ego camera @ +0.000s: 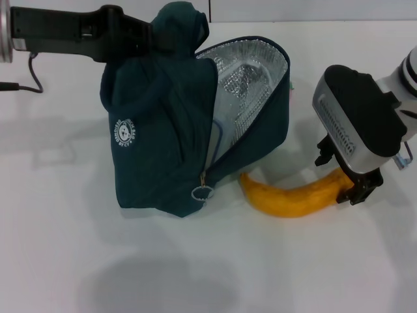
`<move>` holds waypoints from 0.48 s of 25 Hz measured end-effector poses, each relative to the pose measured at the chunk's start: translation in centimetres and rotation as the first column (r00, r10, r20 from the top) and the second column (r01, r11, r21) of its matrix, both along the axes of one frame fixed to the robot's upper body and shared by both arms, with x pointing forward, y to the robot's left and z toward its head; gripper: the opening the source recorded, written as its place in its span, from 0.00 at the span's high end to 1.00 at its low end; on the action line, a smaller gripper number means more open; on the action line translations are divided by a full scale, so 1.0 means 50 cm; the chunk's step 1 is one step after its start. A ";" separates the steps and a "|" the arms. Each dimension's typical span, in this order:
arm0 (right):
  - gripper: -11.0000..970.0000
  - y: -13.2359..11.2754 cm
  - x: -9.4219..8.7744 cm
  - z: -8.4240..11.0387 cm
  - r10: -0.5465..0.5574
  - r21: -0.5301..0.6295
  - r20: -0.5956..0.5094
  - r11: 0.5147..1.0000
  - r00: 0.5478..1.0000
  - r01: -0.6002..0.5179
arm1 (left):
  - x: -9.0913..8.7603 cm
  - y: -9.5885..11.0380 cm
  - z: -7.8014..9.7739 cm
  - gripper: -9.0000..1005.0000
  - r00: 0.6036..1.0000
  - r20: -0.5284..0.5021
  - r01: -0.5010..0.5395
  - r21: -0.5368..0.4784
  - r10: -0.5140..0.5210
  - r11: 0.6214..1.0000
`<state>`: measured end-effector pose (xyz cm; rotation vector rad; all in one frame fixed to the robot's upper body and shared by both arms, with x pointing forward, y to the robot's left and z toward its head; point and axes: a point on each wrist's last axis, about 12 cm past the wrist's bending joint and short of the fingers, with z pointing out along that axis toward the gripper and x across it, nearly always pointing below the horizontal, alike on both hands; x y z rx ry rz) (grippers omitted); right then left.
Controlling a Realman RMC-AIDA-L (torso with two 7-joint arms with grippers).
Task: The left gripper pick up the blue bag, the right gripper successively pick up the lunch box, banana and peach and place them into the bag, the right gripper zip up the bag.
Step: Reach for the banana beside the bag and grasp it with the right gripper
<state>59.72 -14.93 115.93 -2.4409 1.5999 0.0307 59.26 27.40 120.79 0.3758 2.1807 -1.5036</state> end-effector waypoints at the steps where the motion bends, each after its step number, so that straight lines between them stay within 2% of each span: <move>1: 0.25 0.000 0.001 -0.002 0.000 0.002 -0.003 1.000 1.000 0.000 | 0.001 -0.001 0.002 0.95 1.000 0.002 0.002 0.001 -0.002 1.000; 12: 0.26 0.005 -0.004 -0.016 0.007 0.019 -0.035 1.000 0.999 -0.006 | 0.003 -0.003 0.005 0.95 1.000 0.007 0.007 0.001 -0.007 1.000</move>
